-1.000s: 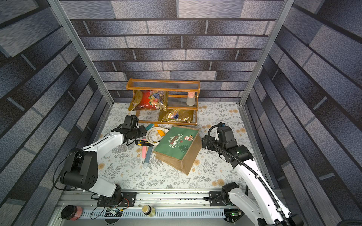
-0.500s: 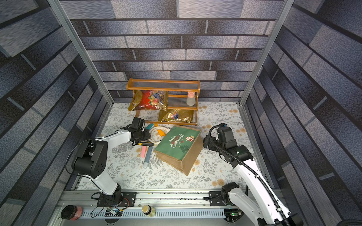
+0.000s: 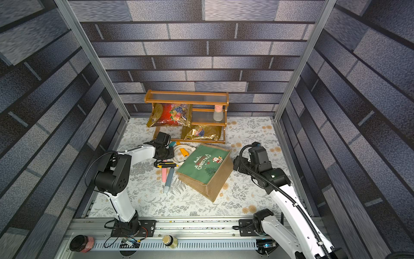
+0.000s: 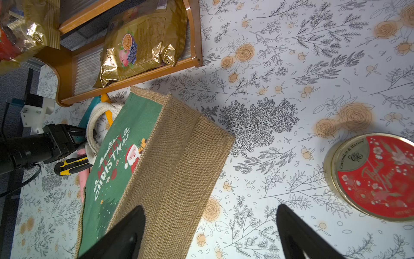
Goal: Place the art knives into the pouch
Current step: Open the pouch at the center of the board.
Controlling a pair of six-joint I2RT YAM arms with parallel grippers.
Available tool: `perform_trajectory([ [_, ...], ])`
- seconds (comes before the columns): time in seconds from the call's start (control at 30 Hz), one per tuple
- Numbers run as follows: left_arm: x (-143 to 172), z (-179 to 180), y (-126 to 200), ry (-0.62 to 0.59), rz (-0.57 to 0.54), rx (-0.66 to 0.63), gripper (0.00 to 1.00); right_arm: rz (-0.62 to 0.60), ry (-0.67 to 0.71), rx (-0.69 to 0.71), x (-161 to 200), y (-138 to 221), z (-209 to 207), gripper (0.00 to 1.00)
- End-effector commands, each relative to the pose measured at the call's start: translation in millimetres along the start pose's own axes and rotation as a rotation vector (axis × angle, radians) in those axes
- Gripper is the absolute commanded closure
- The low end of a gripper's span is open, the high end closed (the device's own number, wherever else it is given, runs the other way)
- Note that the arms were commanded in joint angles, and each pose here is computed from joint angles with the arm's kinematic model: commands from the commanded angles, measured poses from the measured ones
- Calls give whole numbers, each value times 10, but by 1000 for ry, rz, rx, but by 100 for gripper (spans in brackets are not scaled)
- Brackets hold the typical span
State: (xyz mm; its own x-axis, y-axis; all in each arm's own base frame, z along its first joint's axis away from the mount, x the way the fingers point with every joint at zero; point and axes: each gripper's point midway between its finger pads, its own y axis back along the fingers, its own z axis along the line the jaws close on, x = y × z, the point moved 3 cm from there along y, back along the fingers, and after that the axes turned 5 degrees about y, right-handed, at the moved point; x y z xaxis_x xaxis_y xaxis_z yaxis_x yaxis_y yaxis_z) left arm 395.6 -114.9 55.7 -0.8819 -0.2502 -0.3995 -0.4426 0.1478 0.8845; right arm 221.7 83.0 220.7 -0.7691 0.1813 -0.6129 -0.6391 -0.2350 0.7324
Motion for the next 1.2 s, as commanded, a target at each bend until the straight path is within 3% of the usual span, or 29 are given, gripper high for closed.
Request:
perform_trajectory([
  [0.0, -24, -54, 85, -17, -3, 8, 76, 23, -7, -6, 51, 19, 10, 7],
  [0.1, -35, -180, 169, -57, -6, 48, 90, 15, -2, -18, 22, 33, 35, 7],
  [0.17, -40, -233, 215, -79, -7, 32, 85, 9, 7, -15, -5, 32, 41, 7],
  [0.27, -68, -309, 352, -100, -25, 27, 86, 29, 41, -22, -42, 43, 83, 9],
  [0.4, -142, -444, 689, -107, -92, 86, 100, 38, 76, -56, -112, 54, 171, 12],
  [0.63, -247, -670, 1337, -107, -198, 204, 100, 16, 105, -126, -239, 78, 322, 14],
  [0.77, -285, -866, 1651, -102, -232, 308, 100, 5, 138, -250, -315, 77, 552, 20],
  [1.0, -495, -1342, 2157, -155, -296, 443, 100, -74, 311, -403, -426, 181, 1002, 21],
  [1.17, -601, -1666, 2310, -160, -294, 526, 100, -144, 432, -540, -449, 254, 1365, 20],
])
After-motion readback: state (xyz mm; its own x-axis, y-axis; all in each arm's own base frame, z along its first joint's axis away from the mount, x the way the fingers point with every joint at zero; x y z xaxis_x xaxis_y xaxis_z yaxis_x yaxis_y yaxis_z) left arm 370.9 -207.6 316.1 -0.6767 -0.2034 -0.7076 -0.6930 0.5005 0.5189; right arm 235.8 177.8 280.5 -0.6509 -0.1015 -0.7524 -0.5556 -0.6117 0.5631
